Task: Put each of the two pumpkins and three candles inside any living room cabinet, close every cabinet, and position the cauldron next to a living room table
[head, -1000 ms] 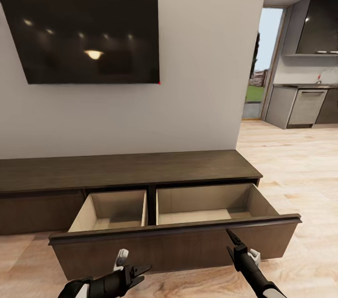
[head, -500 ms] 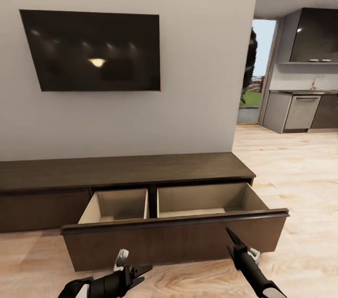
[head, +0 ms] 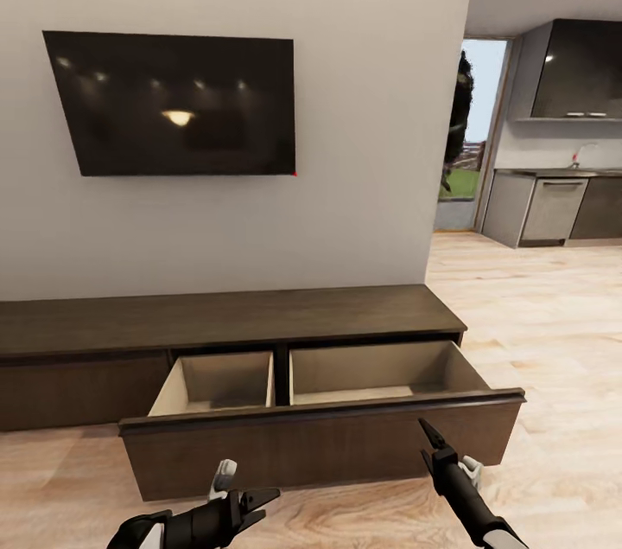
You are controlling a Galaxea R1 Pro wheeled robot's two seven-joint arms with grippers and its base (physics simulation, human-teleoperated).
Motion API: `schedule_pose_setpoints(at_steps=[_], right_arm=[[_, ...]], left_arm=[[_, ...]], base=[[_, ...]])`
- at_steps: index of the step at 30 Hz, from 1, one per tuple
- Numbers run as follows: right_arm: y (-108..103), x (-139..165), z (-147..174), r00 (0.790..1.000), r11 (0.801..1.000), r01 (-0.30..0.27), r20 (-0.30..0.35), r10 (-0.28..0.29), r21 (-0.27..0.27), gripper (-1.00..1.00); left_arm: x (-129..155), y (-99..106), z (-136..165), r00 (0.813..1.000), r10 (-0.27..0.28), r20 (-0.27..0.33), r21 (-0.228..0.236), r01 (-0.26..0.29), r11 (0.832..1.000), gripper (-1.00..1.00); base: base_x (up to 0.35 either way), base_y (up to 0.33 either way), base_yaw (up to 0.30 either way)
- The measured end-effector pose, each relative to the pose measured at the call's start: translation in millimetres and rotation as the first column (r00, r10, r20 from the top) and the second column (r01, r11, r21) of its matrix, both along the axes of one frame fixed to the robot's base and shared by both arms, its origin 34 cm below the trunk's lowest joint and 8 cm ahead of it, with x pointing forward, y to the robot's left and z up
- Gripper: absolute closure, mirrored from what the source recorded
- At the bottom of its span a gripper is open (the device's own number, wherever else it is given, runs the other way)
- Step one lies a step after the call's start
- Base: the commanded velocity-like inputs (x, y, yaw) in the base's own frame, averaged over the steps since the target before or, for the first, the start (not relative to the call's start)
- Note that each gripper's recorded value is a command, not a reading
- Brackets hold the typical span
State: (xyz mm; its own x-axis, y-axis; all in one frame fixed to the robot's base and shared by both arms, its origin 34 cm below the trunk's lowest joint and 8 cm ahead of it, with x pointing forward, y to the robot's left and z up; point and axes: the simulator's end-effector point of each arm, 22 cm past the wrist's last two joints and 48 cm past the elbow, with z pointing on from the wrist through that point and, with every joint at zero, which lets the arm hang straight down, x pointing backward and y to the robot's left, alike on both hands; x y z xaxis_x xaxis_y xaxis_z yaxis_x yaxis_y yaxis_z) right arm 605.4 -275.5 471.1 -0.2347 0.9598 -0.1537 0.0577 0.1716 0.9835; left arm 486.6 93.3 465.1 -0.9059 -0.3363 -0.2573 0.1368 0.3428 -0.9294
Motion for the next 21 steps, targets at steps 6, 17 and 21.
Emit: schedule_pose_setpoints(at_steps=[6, 17, 21], right_arm=[[0.0, 3.5, 13.9, 1.0, 1.0, 0.002, 0.003, -0.002, -0.002, -1.0], [1.2, 9.6, 36.7, 1.0, 0.999, 0.003, 0.005, -0.003, -0.037, -1.0], [-3.9, 13.1, 45.2, 0.999, 0.995, 0.032, 0.017, -0.031, -0.089, -1.0]], left_arm=[[3.1, -0.2, 13.1, 1.0, -0.001, 0.0, 0.001, 0.001, 1.0, -1.0], [8.7, -0.5, 37.0, 1.0, -0.001, -0.001, 0.001, 0.001, 1.0, -1.0], [10.6, -0.1, 45.6, 1.0, -0.002, -0.001, 0.003, 0.002, 1.0, -1.0]], base=[[0.0, 0.0, 0.0], [0.0, 0.0, 0.0], [0.0, 0.0, 0.0]])
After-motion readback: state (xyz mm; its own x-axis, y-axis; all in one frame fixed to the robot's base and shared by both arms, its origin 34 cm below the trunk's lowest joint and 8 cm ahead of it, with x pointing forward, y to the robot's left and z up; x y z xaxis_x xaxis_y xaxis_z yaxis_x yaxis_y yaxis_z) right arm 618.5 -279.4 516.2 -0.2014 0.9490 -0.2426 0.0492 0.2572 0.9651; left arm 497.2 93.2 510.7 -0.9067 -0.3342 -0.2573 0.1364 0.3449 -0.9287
